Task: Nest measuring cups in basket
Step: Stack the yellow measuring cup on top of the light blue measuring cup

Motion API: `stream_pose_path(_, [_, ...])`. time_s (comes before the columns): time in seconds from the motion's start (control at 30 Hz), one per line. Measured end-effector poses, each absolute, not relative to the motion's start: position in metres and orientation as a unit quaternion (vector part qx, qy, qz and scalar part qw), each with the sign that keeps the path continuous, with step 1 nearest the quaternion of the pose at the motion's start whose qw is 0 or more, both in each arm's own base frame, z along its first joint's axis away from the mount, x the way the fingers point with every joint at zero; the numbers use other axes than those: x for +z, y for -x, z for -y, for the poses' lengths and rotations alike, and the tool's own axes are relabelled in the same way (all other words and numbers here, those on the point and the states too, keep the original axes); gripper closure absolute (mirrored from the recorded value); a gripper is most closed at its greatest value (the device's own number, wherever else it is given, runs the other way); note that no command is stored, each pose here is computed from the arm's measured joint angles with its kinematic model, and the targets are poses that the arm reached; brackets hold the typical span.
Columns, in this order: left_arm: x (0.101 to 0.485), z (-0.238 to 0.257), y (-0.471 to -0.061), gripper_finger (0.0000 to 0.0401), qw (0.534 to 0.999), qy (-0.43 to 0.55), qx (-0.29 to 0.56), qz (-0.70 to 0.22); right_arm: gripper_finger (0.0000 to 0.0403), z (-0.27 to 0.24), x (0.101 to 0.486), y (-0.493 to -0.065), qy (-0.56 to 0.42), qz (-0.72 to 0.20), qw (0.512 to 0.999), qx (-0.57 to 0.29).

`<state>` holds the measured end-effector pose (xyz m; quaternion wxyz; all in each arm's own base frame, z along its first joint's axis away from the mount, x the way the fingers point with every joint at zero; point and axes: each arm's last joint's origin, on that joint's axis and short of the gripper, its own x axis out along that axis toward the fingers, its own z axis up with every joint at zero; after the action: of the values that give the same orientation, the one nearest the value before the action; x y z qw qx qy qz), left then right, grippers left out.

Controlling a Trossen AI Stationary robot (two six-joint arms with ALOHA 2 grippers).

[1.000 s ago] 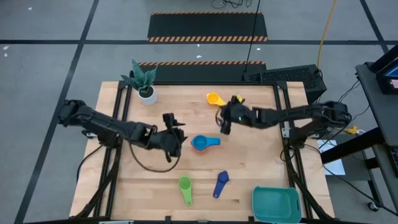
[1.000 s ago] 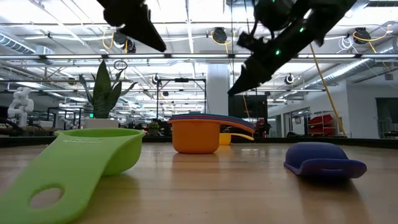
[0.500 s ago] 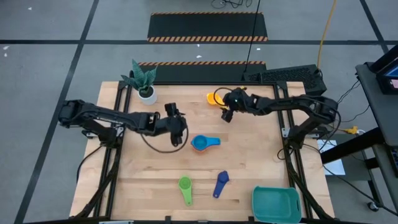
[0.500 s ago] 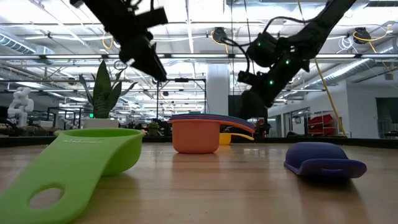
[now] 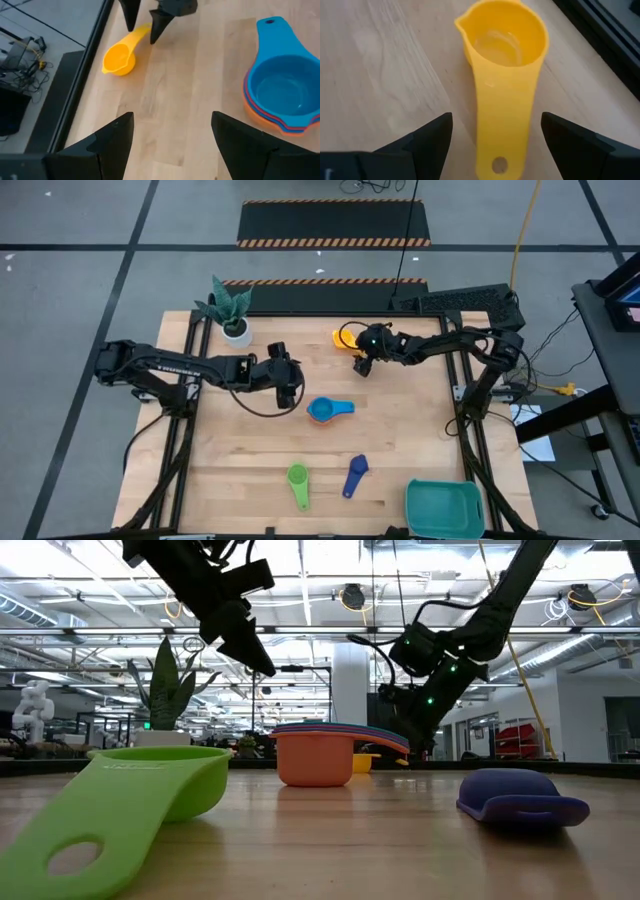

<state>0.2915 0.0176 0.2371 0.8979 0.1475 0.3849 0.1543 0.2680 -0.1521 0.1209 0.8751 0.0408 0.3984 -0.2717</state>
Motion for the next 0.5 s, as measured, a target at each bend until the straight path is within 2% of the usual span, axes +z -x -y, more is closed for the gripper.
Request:
stream_pose_path(0.23, [0.237, -0.017, -0.291, 0.0130, 0.897, -0.151, 0.152, -0.386, 0.0116, 0.155, 0.109, -0.270, -0.035, -0.408, 0.873, -0.267])
stream_pose_path(0.5, [0.237, -0.014, -0.292, 0.0130, 0.898, -0.153, 0.147, -0.385, 0.0189, 0.156, 0.108, -0.270, -0.041, -0.404, 0.875, -0.262])
